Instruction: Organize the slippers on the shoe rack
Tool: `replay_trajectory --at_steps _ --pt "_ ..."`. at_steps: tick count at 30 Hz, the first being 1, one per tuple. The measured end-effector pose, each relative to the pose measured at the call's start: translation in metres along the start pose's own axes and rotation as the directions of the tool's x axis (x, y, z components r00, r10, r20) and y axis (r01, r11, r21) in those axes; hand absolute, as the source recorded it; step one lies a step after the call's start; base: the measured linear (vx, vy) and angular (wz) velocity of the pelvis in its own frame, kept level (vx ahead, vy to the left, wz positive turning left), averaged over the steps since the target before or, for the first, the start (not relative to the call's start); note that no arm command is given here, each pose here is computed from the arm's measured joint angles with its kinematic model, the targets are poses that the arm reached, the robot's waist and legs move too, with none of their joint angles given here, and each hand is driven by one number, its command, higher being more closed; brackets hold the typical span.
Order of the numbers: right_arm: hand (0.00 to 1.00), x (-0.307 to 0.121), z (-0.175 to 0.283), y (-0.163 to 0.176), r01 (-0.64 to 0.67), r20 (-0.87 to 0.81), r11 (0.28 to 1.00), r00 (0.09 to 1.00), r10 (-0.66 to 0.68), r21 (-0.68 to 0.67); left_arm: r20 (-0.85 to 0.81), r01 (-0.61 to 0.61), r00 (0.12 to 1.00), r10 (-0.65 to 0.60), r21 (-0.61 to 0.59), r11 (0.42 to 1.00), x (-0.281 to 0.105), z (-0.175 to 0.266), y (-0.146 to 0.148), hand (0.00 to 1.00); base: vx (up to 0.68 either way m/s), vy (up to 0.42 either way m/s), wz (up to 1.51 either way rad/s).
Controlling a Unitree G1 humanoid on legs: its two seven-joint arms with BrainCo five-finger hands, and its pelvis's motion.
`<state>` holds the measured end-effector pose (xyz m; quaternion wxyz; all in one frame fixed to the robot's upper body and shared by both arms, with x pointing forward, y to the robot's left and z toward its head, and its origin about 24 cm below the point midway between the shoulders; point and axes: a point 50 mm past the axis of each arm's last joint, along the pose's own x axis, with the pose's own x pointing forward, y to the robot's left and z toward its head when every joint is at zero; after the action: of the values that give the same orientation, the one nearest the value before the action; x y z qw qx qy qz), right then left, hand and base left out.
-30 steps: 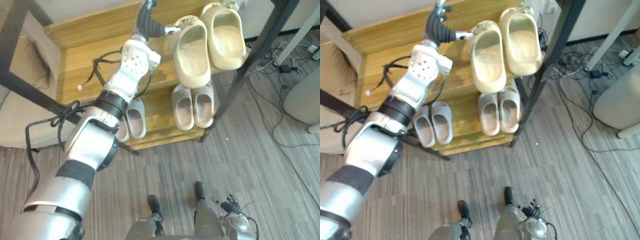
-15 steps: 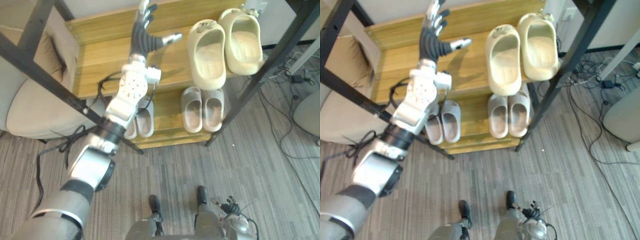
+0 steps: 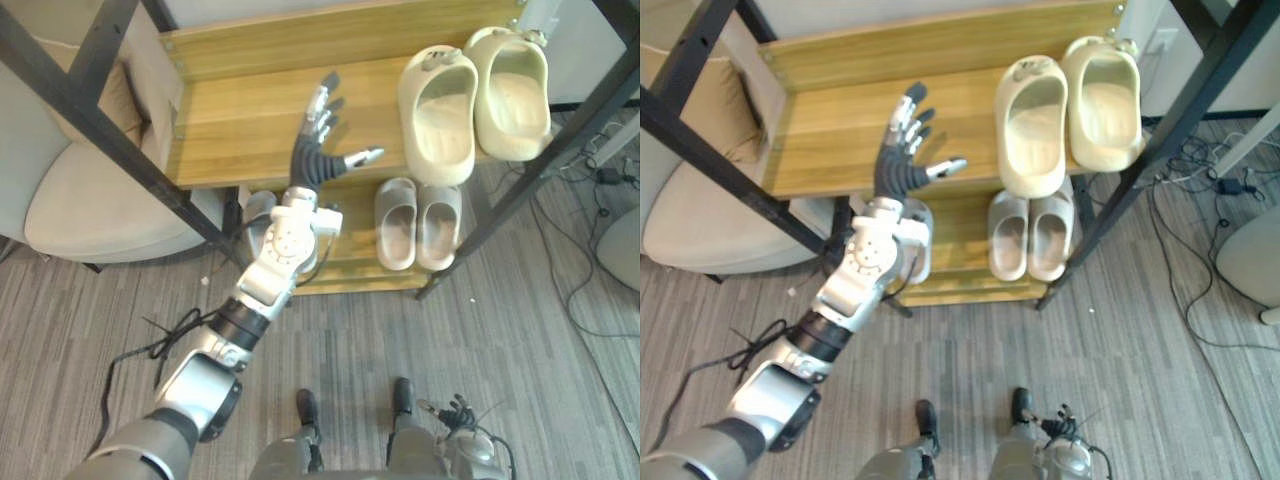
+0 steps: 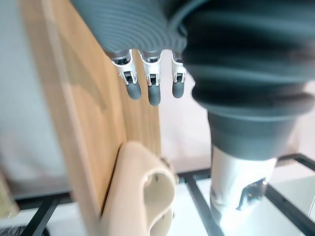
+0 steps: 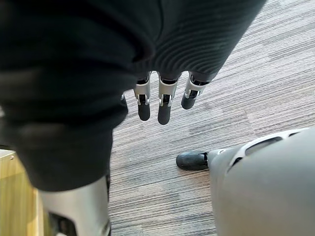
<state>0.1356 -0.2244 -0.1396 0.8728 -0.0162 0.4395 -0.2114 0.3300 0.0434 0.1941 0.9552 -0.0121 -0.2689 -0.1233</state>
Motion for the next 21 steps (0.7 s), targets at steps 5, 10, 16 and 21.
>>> replay_trajectory --at_steps 5,10,16,21 --pt "0.0 0.0 -0.001 0.001 -0.006 -0.004 1.0 1.0 0.006 -0.012 -0.037 0.056 0.998 -0.057 -0.016 0.998 -0.008 -0.009 -0.014 0.0 0.0 0.0 0.0" --pt "0.0 0.0 -0.001 0.002 -0.01 -0.008 1.0 1.0 0.01 -0.024 -0.064 0.079 0.995 -0.081 -0.025 0.997 -0.012 -0.016 -0.019 0.0 0.0 0.0 0.0" --pt "0.0 0.0 -0.001 0.003 -0.011 -0.007 1.0 1.0 0.011 -0.025 -0.052 0.095 0.994 -0.098 -0.044 0.994 -0.012 -0.016 -0.027 0.0 0.02 -0.001 0.01" --pt "0.0 0.0 0.0 0.003 -0.012 -0.003 1.0 1.0 0.012 -0.024 -0.054 0.13 0.99 -0.133 -0.049 0.99 -0.012 -0.016 -0.039 0.0 0.0 0.0 0.0"
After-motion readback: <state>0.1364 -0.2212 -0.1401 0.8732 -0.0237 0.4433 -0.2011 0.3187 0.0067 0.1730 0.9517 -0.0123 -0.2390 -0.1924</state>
